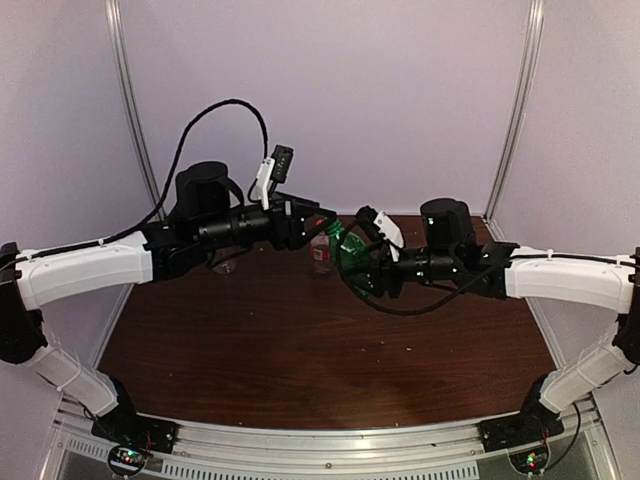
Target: Unscrew the bottle caps
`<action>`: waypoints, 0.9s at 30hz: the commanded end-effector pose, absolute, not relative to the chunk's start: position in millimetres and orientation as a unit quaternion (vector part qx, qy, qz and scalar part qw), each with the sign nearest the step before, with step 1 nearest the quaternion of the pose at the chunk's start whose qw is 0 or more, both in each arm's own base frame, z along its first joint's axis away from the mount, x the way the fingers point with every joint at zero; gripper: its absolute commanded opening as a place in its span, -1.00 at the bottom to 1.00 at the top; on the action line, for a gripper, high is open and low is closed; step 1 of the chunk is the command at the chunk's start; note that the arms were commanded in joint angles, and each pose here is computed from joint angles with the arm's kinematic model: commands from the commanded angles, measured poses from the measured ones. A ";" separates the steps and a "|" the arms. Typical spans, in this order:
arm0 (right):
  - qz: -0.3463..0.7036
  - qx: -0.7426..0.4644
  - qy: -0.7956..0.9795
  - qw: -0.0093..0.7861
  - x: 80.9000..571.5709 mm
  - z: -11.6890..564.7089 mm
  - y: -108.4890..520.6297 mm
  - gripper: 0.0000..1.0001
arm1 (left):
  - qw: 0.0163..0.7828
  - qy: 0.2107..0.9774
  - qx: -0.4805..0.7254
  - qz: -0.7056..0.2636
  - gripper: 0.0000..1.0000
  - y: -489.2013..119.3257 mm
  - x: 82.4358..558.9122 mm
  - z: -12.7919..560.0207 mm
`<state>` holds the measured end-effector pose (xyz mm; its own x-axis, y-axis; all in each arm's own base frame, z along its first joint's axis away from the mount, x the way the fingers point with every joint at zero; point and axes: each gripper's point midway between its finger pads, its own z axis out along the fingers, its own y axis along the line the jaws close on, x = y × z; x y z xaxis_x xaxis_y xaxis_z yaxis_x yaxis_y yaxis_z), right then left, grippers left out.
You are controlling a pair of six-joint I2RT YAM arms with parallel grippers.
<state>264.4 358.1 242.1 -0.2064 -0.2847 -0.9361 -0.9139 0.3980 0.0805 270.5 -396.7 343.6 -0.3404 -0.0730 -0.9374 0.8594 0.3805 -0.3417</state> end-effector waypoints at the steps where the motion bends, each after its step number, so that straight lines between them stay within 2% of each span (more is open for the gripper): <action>1: 0.400 -0.482 0.644 0.439 233.4 267.5 360.9 -0.23 | 0.509 0.582 0.395 -0.496 0.55 -386.0 232.9 373.5; 5: 0.462 -0.515 0.602 0.398 207.3 278.0 364.8 -0.20 | 0.497 0.530 0.452 -0.518 0.68 -381.5 207.7 378.0; 9: 0.524 -0.535 0.558 0.358 183.2 292.4 368.9 -0.19 | 0.476 0.479 0.497 -0.545 0.68 -380.7 184.4 382.8; 14: 0.564 -0.540 0.527 0.335 171.1 304.6 371.1 -0.20 | 0.449 0.460 0.513 -0.569 0.52 -386.8 177.2 379.2; 20: 0.567 -0.538 0.530 0.328 174.1 301.4 374.7 -0.20 | 0.428 0.449 0.509 -0.597 0.27 -393.1 176.3 379.5; 27: 0.563 -0.535 0.539 0.326 178.7 295.5 377.2 -0.22 | 0.425 0.448 0.507 -0.602 0.09 -394.0 176.4 379.8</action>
